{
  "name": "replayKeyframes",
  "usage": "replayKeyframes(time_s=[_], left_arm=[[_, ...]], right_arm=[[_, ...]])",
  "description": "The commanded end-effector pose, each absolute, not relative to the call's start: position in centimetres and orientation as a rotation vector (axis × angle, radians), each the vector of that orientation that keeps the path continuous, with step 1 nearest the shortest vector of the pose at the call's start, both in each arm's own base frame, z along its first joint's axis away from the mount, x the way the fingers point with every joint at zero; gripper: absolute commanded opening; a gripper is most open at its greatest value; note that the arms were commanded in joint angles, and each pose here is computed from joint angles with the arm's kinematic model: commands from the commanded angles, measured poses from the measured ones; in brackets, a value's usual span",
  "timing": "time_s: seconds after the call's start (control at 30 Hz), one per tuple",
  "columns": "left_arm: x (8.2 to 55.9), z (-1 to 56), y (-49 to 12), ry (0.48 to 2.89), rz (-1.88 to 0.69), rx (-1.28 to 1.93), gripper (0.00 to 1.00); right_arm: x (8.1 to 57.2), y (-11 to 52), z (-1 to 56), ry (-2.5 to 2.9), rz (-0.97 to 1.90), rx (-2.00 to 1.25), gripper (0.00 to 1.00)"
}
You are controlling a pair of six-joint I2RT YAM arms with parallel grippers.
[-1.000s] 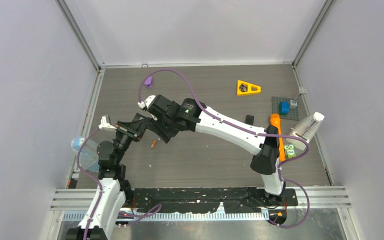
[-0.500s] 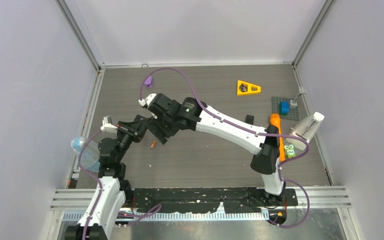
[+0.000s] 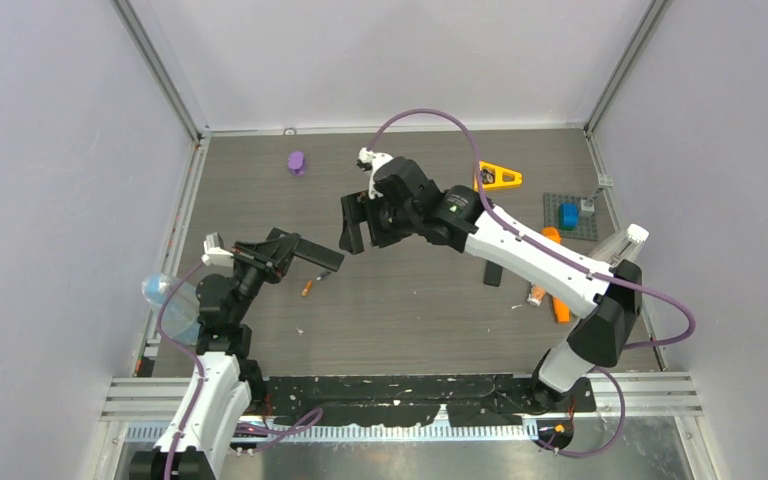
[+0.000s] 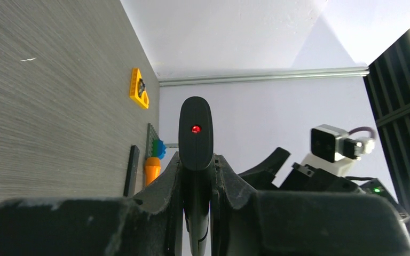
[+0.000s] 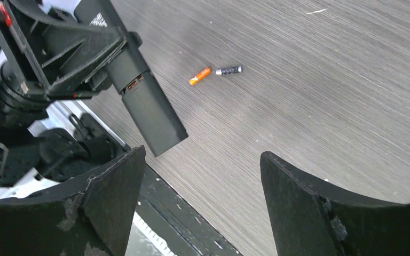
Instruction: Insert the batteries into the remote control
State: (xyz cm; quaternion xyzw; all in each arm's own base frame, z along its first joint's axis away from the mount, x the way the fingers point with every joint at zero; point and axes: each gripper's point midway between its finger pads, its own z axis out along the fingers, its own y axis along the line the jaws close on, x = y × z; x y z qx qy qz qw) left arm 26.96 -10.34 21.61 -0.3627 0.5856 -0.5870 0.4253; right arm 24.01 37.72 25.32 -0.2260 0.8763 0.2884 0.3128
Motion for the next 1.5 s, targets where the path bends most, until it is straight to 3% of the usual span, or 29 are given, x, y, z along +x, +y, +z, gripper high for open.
replayKeyframes(time_s=[0.0,0.27,0.47,0.8,1.47], left_arm=[[26.9,26.3,-10.1,1.337,-1.54,-0.862,0.0],[26.6,28.0,-9.9,1.287,-1.589,-0.883,0.0],[26.3,28.7,-9.8,1.251,-1.687,-0.98,0.0],[25.8,30.7,-9.4,1.171,-1.762,-1.03,0.0],[25.2,34.6,-8.3,1.009,-1.911,-1.111,0.0]], right_arm=[[24.3,39.6,28.7,2.208,1.01,-0.423,0.83],[24.2,41.3,29.1,2.19,1.131,-0.375,0.81],[24.4,42.3,28.0,2.227,1.14,-0.369,0.69],[24.3,43.8,27.1,2.236,1.137,-0.376,0.61],[24.7,46.5,26.4,2.121,1.127,-0.431,0.56]])
